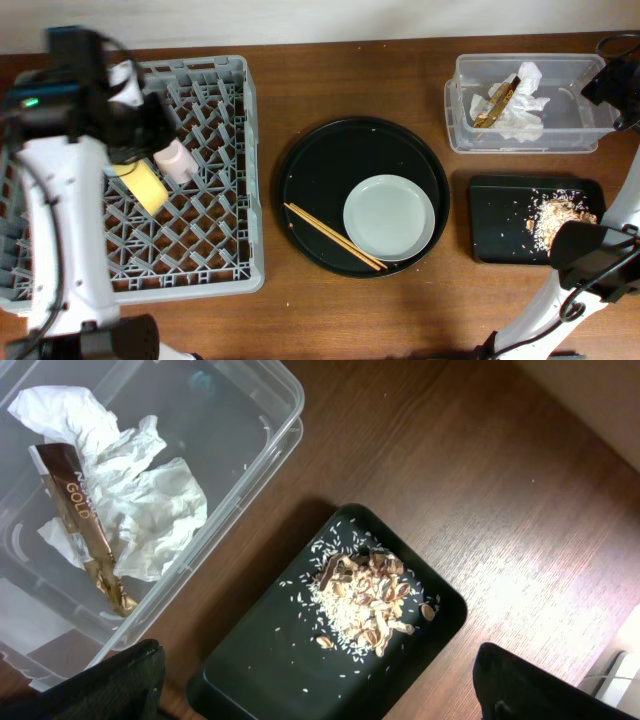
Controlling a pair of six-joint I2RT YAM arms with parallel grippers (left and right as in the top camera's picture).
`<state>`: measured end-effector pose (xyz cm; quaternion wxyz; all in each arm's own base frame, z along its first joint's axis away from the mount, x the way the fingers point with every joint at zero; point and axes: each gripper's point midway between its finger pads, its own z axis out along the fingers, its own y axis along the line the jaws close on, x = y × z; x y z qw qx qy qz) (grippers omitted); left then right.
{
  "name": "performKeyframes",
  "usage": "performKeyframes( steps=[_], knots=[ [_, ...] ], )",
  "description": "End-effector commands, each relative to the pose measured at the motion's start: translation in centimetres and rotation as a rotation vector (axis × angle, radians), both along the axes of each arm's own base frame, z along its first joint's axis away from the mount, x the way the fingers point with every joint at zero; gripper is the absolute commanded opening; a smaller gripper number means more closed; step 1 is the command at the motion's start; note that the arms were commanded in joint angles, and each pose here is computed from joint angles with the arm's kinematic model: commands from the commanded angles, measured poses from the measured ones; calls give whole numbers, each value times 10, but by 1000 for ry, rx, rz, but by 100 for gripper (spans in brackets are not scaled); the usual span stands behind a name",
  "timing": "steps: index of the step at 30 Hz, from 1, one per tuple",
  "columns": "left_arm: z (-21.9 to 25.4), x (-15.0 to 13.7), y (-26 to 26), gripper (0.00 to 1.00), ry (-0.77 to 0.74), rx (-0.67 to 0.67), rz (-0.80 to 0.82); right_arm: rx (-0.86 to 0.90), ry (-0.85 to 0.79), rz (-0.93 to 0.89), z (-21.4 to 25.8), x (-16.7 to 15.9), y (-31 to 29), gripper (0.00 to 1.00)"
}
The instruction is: Sort waste into correct bins and load items into the dishwasher rack
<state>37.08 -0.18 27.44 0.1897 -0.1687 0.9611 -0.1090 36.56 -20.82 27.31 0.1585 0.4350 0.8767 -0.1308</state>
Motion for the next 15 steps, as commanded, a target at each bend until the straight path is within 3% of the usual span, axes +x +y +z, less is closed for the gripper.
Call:
performKeyframes(
  steps=[1, 15],
  knots=[
    [-22, 12, 30, 0, 62, 224, 195, -7, 8, -12, -1, -1, -2, 99],
    [-93, 34, 32, 1, 241, 257, 175, -7, 8, -12, -1, -1, -2, 99]
  ],
)
